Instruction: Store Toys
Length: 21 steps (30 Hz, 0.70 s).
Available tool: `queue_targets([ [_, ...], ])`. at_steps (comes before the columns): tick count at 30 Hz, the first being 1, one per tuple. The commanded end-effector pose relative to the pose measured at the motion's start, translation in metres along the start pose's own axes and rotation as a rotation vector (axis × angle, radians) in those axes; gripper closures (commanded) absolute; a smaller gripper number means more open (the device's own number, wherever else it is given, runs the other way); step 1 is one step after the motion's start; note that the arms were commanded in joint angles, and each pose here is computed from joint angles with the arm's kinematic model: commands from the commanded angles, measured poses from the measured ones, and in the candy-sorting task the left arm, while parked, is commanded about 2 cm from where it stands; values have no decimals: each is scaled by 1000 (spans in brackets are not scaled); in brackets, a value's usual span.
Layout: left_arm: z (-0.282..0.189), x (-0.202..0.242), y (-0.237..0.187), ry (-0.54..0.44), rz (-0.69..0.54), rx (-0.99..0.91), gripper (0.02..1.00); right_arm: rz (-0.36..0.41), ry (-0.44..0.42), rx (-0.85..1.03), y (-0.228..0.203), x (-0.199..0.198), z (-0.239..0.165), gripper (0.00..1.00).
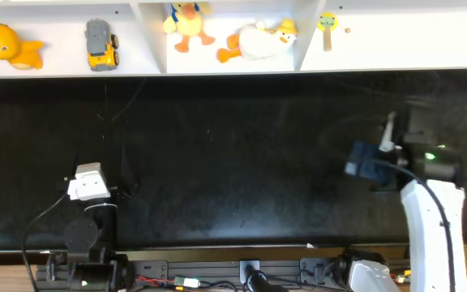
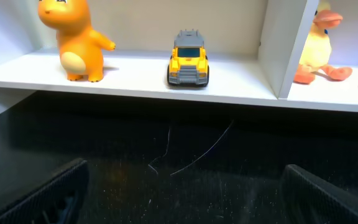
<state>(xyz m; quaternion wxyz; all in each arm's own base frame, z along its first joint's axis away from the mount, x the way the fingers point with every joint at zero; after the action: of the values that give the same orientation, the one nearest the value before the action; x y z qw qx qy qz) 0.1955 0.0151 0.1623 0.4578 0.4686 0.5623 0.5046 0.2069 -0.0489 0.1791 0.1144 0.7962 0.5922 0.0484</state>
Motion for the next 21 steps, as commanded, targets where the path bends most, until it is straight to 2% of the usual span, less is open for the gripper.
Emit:
queue_targets([
  [1,-1,2,1,16,20,-9,20,110,-32,-5,-2,-22,-2,5],
  [5,-1,2,1,16,21,-9,20,147,-41,-1,-3,-30,-1,5],
  [16,-1,2,1,16,20,-9,20,147,-42,-3,-2,-31,-1,5],
  [21,-1,2,1,16,20,-9,20,155,-17,-122,21,-29,-2,5],
])
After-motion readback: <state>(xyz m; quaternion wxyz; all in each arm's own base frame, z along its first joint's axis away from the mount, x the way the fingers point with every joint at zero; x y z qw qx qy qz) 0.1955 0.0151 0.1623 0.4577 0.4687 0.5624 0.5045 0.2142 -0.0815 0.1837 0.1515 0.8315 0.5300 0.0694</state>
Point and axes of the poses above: each gripper's point midway between its finger pads, its own z axis out along the fingers, its own x axis along the line the jaws close on, y = z × x, the point moved 5 cm from there along -z, back along the fingers, and after that the axes turned 2 degrees about -z, right-handed, at the moved point
